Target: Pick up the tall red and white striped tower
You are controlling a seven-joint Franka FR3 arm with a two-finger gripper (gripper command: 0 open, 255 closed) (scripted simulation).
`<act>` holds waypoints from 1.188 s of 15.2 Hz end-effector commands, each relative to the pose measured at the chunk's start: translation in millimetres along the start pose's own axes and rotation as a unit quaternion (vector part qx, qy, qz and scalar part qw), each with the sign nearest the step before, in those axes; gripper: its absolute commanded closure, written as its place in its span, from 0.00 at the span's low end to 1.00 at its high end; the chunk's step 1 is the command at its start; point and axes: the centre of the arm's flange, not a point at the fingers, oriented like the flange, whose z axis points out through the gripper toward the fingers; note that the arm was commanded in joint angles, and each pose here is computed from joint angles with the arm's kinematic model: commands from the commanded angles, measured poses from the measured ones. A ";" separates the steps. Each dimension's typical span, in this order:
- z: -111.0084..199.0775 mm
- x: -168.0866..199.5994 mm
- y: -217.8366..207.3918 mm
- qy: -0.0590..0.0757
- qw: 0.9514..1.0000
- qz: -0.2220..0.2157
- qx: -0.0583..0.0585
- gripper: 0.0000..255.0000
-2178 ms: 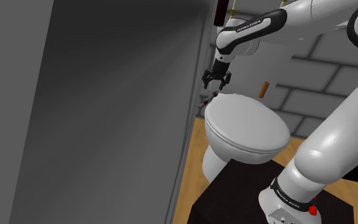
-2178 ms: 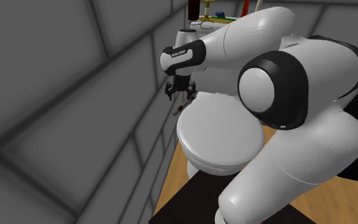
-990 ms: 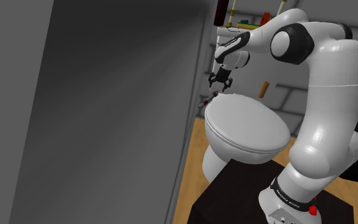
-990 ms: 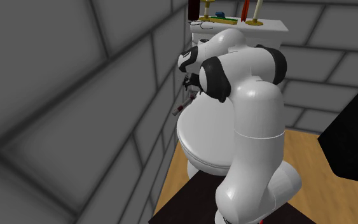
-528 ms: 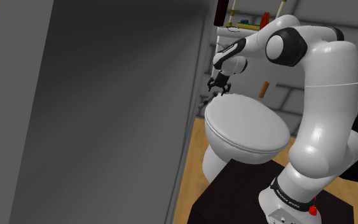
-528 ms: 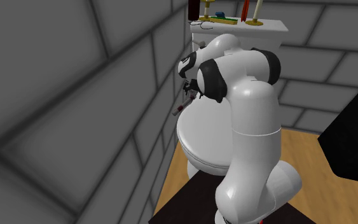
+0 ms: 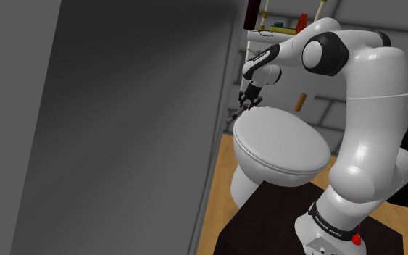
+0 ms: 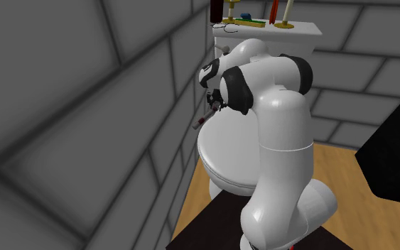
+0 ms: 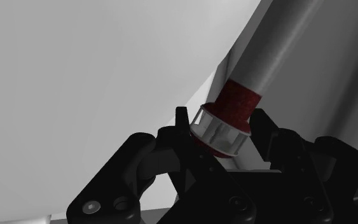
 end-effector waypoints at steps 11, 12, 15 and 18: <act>-41.1 4.2 -6.8 0.000 1.000 0.000 0.000 1.00; -46.3 4.7 -7.6 0.000 1.000 0.000 0.000 1.00; -61.9 6.3 -10.1 0.000 1.000 0.000 0.000 1.00; -77.5 8.0 -12.6 0.000 1.000 0.000 0.000 1.00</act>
